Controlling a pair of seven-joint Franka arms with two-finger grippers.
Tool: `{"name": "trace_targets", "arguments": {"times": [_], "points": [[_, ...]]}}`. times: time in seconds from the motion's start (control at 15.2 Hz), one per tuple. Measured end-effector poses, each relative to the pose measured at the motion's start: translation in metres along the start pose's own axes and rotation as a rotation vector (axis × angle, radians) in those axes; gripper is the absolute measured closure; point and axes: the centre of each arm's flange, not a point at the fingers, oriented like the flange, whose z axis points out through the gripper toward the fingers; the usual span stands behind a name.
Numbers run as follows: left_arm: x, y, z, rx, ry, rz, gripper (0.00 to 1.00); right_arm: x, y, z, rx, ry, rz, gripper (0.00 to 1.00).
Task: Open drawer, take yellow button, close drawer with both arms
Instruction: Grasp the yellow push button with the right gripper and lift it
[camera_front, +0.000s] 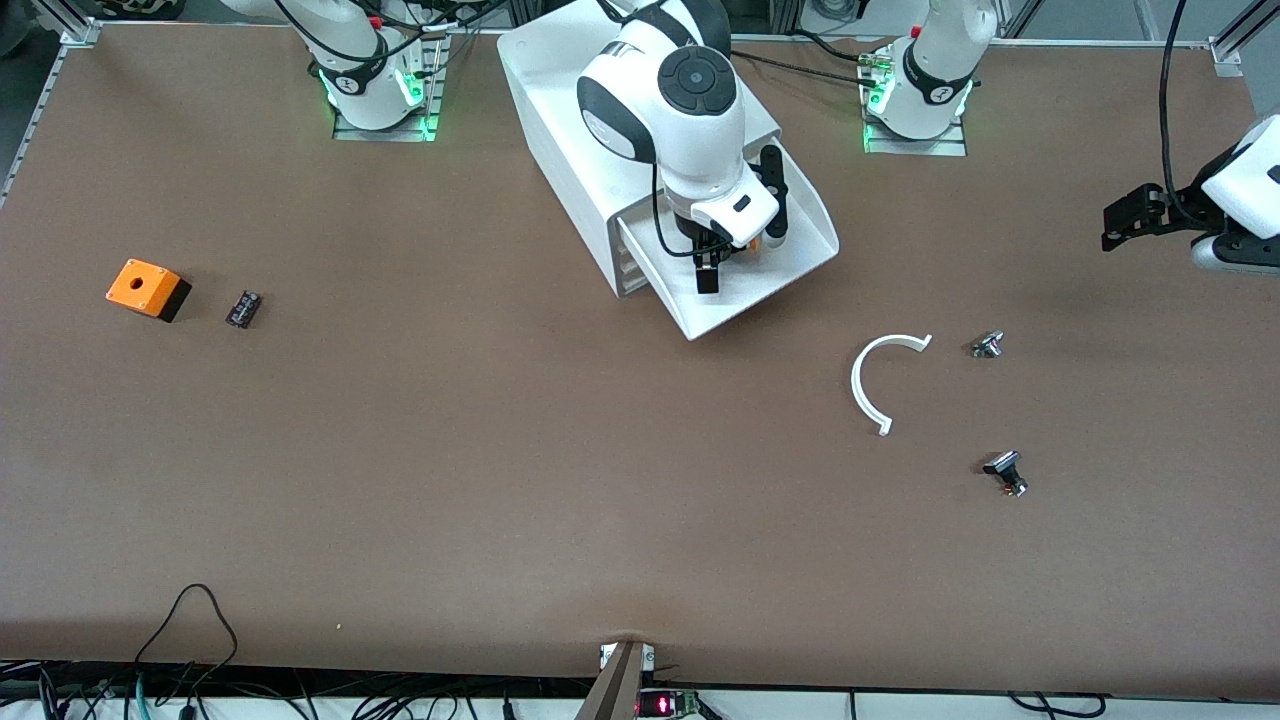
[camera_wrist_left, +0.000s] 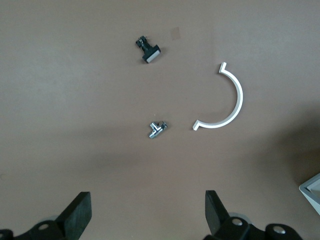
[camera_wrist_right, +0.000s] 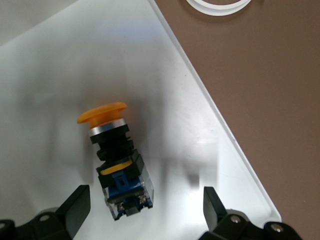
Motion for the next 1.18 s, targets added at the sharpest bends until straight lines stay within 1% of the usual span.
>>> {"name": "trace_targets", "arguments": {"times": [0.07, 0.13, 0.2, 0.26, 0.39, 0.46, 0.53, 0.59, 0.66, 0.72, 0.79, 0.85, 1.18], "points": [[-0.001, 0.000, 0.003, -0.003, -0.013, -0.001, 0.00, 0.001, -0.001, 0.002, 0.001, -0.002, -0.003, 0.00], [-0.002, 0.001, 0.004, -0.005, -0.021, 0.000, 0.00, 0.002, -0.002, 0.004, 0.000, -0.004, -0.008, 0.04], [-0.002, 0.003, 0.004, -0.007, -0.024, 0.003, 0.00, 0.003, -0.003, 0.005, -0.008, -0.007, -0.020, 0.04], [-0.002, 0.006, 0.004, -0.008, -0.026, 0.008, 0.00, 0.005, -0.004, 0.006, -0.023, -0.009, -0.036, 0.11], [-0.003, 0.011, 0.005, -0.011, -0.046, 0.015, 0.00, 0.010, -0.006, 0.008, -0.045, -0.009, -0.071, 0.33], [-0.005, 0.009, 0.006, -0.013, -0.057, 0.010, 0.00, 0.011, -0.007, 0.008, -0.049, -0.009, -0.085, 0.40], [-0.006, 0.007, 0.006, -0.020, -0.063, 0.004, 0.00, 0.011, -0.008, 0.008, -0.050, -0.008, -0.097, 0.40], [-0.007, 0.007, 0.006, -0.032, -0.063, 0.002, 0.00, 0.012, -0.008, 0.008, -0.051, -0.008, -0.109, 0.44], [-0.007, 0.010, 0.005, -0.038, -0.060, 0.006, 0.00, 0.012, -0.008, 0.008, -0.052, -0.008, -0.114, 0.53], [-0.007, 0.016, 0.003, -0.038, -0.056, 0.015, 0.00, 0.012, -0.008, 0.007, -0.055, -0.010, -0.120, 0.53], [-0.007, 0.021, 0.001, -0.036, -0.053, 0.025, 0.00, 0.013, -0.010, 0.007, -0.059, -0.013, -0.128, 0.57], [-0.007, 0.024, 0.000, -0.034, -0.051, 0.030, 0.00, 0.015, -0.012, 0.007, -0.061, -0.015, -0.134, 0.65], [-0.007, 0.024, -0.002, -0.043, -0.043, 0.028, 0.00, 0.020, -0.018, 0.006, -0.073, -0.021, -0.152, 0.66]]}}
